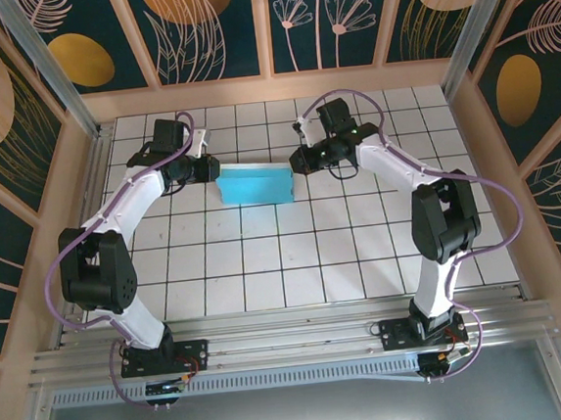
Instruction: Fold the paper box
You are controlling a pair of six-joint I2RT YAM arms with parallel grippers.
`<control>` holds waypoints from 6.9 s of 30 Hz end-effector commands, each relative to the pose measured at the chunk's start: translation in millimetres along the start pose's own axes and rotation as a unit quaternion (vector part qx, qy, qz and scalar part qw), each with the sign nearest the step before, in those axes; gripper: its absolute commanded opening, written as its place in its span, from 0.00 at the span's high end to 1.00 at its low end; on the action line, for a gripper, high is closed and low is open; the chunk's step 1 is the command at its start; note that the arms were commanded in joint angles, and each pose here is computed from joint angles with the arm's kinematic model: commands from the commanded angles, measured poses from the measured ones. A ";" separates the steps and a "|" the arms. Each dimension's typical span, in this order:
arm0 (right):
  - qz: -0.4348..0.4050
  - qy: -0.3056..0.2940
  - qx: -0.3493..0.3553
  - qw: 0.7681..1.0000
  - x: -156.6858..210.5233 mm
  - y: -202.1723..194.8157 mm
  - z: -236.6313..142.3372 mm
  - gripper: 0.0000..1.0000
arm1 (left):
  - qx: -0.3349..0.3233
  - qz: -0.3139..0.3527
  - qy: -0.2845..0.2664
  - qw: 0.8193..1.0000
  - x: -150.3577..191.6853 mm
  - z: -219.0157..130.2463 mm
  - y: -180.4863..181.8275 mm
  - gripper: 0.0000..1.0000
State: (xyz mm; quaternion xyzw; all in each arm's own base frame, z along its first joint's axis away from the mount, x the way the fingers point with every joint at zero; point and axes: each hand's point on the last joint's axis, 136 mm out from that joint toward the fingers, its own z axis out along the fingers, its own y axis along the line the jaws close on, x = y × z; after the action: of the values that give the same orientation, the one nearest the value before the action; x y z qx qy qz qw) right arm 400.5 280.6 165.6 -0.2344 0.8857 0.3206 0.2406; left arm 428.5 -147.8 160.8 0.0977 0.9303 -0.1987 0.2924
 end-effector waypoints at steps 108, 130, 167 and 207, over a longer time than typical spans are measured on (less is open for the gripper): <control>0.049 -0.055 0.094 0.993 -12.2 -0.7 -2.1 0.77 | -0.027 -0.009 0.026 0.999 5.9 -11.3 8.3 0.66; 0.044 -0.057 0.081 0.994 -20.1 2.9 2.6 0.84 | -0.017 -0.004 0.018 1.000 -2.5 -9.8 4.6 0.74; 0.044 -0.059 0.075 0.995 -22.1 7.7 0.6 0.91 | -0.020 -0.007 0.016 1.000 -5.0 -6.7 6.4 0.70; 0.111 -0.063 0.069 0.989 -20.0 9.7 1.5 0.95 | 0.016 -0.042 0.018 0.999 11.2 -8.9 -5.4 0.93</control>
State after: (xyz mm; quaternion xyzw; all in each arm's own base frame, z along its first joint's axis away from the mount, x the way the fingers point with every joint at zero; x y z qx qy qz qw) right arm 410.3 289.5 167.7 -0.1138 0.9137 0.2801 0.2717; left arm 422.2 -141.0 154.1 0.0661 0.9413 -0.1995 0.2641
